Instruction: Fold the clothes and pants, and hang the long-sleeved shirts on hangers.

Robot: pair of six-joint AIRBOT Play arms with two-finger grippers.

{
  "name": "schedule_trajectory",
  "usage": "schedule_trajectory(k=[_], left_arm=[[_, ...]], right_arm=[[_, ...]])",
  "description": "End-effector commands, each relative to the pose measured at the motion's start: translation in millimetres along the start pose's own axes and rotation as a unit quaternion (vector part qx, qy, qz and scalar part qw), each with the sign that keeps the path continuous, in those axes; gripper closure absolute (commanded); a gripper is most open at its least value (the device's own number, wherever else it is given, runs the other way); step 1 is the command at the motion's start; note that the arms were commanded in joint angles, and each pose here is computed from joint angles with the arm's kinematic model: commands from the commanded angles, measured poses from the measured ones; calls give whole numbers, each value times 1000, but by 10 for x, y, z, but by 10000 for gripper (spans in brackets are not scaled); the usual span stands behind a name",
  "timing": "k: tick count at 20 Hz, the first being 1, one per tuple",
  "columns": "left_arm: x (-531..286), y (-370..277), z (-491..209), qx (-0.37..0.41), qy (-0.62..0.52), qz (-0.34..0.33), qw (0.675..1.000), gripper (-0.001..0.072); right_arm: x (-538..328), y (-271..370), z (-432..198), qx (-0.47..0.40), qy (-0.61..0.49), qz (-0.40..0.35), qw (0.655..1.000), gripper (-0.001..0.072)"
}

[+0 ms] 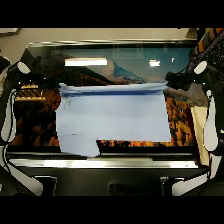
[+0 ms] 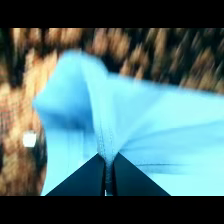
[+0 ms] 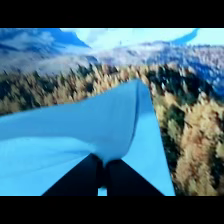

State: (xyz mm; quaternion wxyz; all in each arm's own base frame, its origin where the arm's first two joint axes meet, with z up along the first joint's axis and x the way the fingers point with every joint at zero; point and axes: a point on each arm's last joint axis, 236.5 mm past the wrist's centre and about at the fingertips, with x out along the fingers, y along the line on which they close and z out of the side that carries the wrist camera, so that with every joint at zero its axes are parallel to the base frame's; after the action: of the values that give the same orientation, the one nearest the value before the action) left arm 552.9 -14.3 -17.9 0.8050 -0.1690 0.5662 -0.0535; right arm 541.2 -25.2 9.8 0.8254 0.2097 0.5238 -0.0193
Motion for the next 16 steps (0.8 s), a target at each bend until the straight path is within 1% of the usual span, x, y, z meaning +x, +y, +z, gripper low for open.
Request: schedule_trajectory(k=[1,4,10,14,16], left_arm=[[-27,58,-476,3,103,9,995,691],[-20,76,-682,-2,148,10,989,690],[144,120,-873,-22,186,14,982,690],[296,42,-981,-14,205,13,978,690],[376,60,-1031,-29,214,23,976,690]], right_arm=[[0,-213,-339,-13,73,-42,996,682],[4,-301,-550,-18,120,-57,991,681],[327,-416,-859,-5,188,-62,980,681],[476,-483,-968,0,209,-65,976,681],[520,-506,-1007,3,217,-67,974,681]])
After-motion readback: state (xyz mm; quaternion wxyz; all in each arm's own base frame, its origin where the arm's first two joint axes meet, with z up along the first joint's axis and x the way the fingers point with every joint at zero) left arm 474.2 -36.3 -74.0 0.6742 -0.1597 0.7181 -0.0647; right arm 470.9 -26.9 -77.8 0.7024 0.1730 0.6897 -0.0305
